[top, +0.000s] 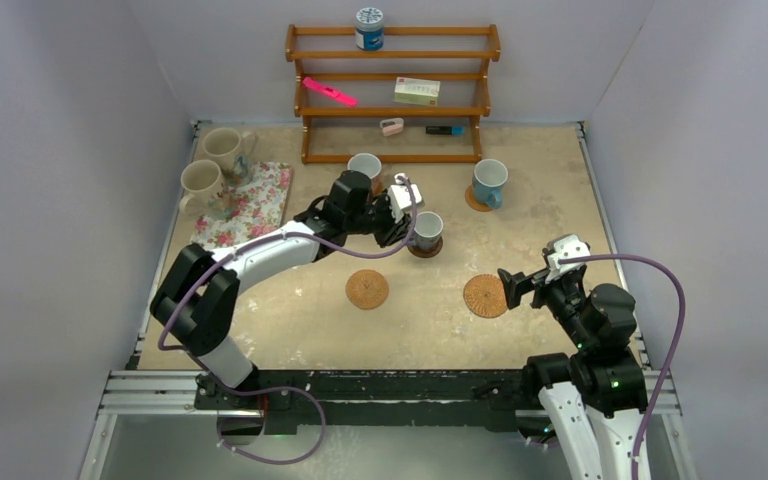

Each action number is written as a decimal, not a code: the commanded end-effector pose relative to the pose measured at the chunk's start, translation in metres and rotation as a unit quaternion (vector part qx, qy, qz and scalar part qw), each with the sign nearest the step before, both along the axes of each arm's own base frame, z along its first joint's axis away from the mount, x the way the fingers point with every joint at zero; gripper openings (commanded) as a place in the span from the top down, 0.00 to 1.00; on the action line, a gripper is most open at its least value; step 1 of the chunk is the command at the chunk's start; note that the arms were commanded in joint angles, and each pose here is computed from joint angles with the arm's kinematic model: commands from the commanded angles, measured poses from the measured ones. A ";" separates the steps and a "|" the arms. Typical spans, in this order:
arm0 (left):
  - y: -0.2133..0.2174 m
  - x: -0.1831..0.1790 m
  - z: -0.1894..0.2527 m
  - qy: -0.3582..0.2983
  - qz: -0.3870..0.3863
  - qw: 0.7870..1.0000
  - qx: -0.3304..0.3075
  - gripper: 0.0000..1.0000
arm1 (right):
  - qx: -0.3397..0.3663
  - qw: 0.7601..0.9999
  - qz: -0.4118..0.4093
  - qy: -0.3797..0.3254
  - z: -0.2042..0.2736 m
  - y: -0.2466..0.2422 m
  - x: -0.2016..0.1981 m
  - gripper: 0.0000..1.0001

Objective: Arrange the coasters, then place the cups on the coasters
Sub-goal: Place the cup on the coaster, then move the cup to the tray.

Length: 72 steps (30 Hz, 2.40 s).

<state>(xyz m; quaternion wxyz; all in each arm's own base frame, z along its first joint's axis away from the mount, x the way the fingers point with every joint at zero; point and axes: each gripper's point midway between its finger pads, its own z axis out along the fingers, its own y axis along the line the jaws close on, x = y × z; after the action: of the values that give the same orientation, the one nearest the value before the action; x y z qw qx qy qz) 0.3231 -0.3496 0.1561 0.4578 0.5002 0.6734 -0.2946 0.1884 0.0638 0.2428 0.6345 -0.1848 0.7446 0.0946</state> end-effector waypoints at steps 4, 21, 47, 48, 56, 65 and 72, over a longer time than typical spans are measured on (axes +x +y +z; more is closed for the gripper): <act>0.000 0.003 0.040 -0.040 0.017 0.997 -0.070 0.73 | -0.001 1.000 0.014 -0.012 0.004 0.004 -0.002 0.01; 0.019 0.022 0.046 -0.046 0.083 0.991 -0.096 0.38 | -0.002 1.000 0.014 -0.011 0.003 0.004 -0.002 0.01; 0.021 0.020 0.058 -0.059 0.077 0.988 -0.124 0.00 | -0.002 1.000 0.015 -0.010 0.003 0.004 -0.001 0.01; 0.021 0.020 0.058 -0.060 0.078 0.987 -0.125 0.00 | -0.002 1.000 0.015 -0.009 0.003 0.004 -0.001 0.01; 0.031 0.029 0.068 -0.088 0.105 0.983 -0.123 0.00 | -0.002 1.000 0.015 -0.010 0.003 0.004 -0.001 0.01; 0.047 0.037 0.084 -0.125 0.117 0.979 -0.107 0.00 | -0.003 1.000 0.016 -0.011 0.003 0.005 -0.001 0.01; 0.069 0.041 0.109 -0.173 0.145 0.971 -0.083 0.00 | -0.002 1.000 0.016 -0.011 0.003 0.005 -0.001 0.01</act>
<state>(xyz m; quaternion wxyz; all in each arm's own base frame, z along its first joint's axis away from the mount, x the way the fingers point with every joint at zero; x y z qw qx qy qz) 0.3584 -0.2965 0.2248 0.6028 0.4038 0.6487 -0.2296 0.1885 0.0636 0.2427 0.6346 -0.1873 0.7440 0.0927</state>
